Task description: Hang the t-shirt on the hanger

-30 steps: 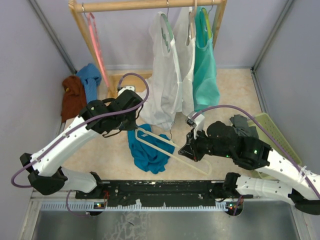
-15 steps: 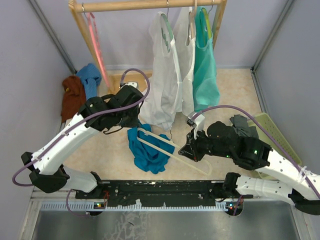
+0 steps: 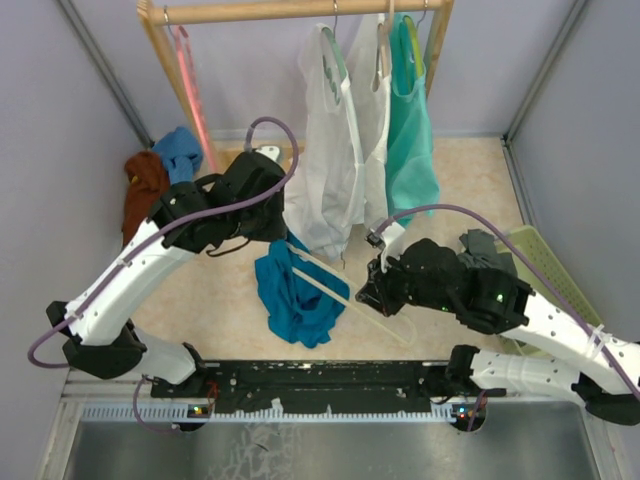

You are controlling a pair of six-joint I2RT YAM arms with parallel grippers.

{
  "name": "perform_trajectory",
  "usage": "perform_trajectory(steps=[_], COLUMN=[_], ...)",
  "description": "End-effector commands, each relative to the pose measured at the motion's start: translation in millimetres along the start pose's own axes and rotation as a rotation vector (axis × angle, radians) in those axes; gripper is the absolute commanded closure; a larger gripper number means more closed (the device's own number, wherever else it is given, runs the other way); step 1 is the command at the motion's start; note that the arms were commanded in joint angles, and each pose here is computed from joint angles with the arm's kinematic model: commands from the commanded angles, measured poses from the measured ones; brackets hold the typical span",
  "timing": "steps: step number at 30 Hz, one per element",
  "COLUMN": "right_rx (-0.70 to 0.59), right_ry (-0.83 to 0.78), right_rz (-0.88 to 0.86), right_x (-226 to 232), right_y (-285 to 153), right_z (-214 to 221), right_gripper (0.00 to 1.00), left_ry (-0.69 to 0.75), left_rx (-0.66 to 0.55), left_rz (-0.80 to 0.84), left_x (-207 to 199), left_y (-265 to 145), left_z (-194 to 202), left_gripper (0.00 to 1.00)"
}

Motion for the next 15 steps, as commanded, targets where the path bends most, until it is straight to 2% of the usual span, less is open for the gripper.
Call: perform_trajectory(steps=[1, 15], right_rx=[-0.085, -0.109], right_ry=[-0.038, -0.035], right_rz=[0.065, 0.024], right_x=[0, 18], right_y=[-18, -10], right_z=[-28, -52], right_gripper=[1.00, 1.00], left_ry=[0.009, 0.021], left_rx=[-0.054, -0.231], left_rz=[0.073, 0.333], left_x=[-8, -40], left_y=[-17, -64], left_z=[-16, -70], left_gripper=[1.00, 1.00])
Point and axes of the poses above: each gripper's point midway between its finger pads, its own y axis out along the fingers, its own x axis along the line the jaws close on, z = x × y, the point moved 5 cm from there along -y, back along the fingers, and after that the axes turned 8 degrees about y, right-handed, at the moved point
